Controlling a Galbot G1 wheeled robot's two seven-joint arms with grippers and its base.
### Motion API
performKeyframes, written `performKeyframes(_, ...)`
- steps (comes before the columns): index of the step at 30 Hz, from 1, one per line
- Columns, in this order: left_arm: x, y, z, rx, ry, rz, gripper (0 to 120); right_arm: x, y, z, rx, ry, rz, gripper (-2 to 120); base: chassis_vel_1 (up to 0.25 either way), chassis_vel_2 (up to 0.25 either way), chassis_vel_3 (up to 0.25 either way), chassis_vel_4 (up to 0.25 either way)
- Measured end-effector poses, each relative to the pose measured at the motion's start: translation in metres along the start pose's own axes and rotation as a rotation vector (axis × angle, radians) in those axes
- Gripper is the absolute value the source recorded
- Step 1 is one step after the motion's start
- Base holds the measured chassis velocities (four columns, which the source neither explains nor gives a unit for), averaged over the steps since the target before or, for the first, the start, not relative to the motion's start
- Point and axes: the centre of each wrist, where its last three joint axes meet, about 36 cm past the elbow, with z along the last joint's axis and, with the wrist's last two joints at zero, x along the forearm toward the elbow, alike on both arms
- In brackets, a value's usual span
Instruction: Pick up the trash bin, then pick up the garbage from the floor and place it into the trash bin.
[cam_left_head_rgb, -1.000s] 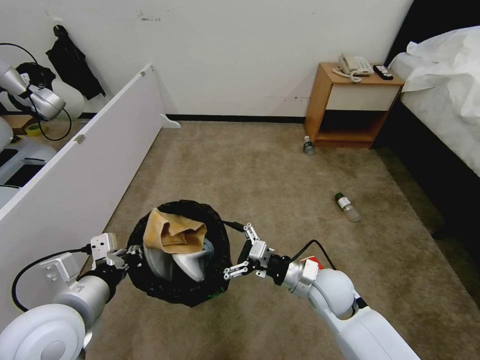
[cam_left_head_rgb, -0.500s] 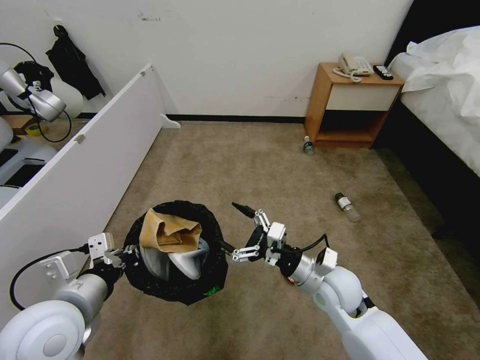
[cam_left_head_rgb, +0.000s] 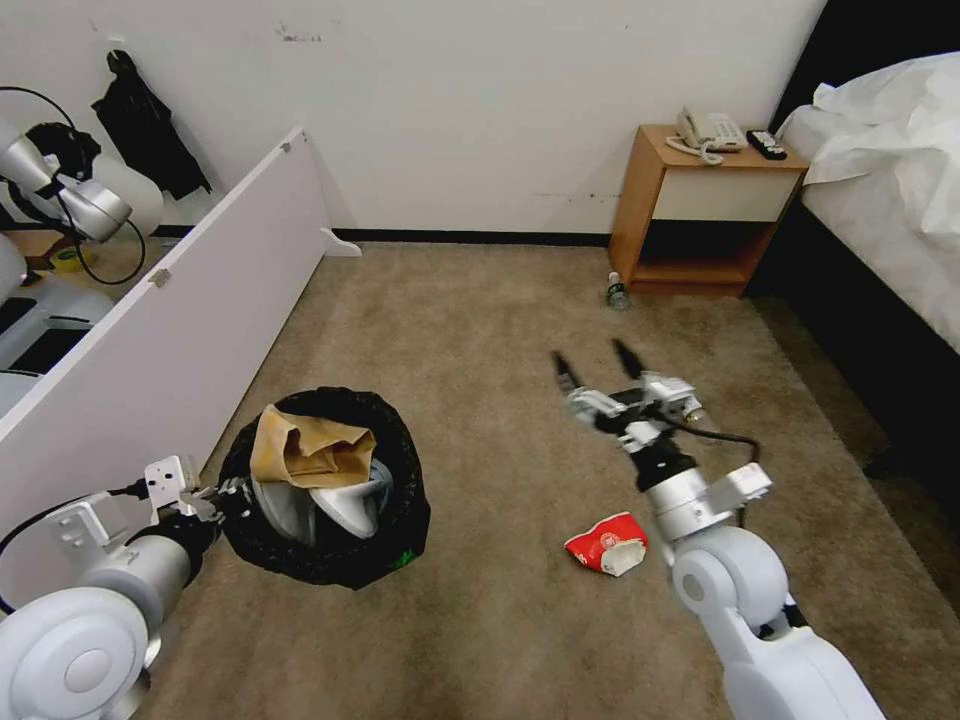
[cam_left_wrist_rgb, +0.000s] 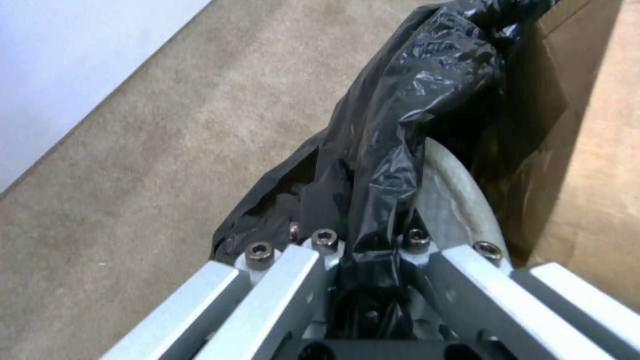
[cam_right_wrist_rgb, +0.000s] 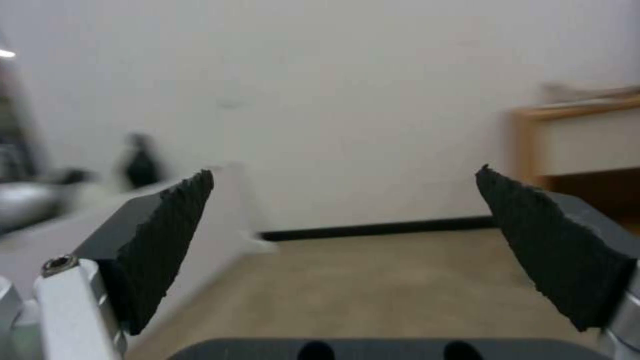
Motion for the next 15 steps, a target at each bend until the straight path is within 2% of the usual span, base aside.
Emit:
performKeyframes(4, 0.001, 0.000, -0.003, 0.006, -0.015, -0.002, 1, 0.014, -0.013, -0.005, 0.077, 0.005, 0.160, 100, 0.000, 0.000, 0.000, 0.000)
performKeyframes(6, 0.001, 0.000, -0.003, 0.006, -0.018, -0.004, 1, 0.016, -0.015, -0.007, 0.090, 0.002, 0.186, 100, 0.000, 0.000, 0.000, 0.000)
performKeyframes(8, 0.002, 0.001, -0.005, 0.006, -0.029, -0.012, 1, 0.023, -0.025, -0.013, 0.150, -0.013, 0.275, 100, 0.000, 0.000, 0.000, 0.000)
performKeyframes(15, 0.003, 0.002, -0.006, 0.001, -0.037, -0.024, 1, 0.032, -0.036, -0.021, 0.226, -0.028, 0.373, 100, 0.000, 0.000, 0.000, 0.000)
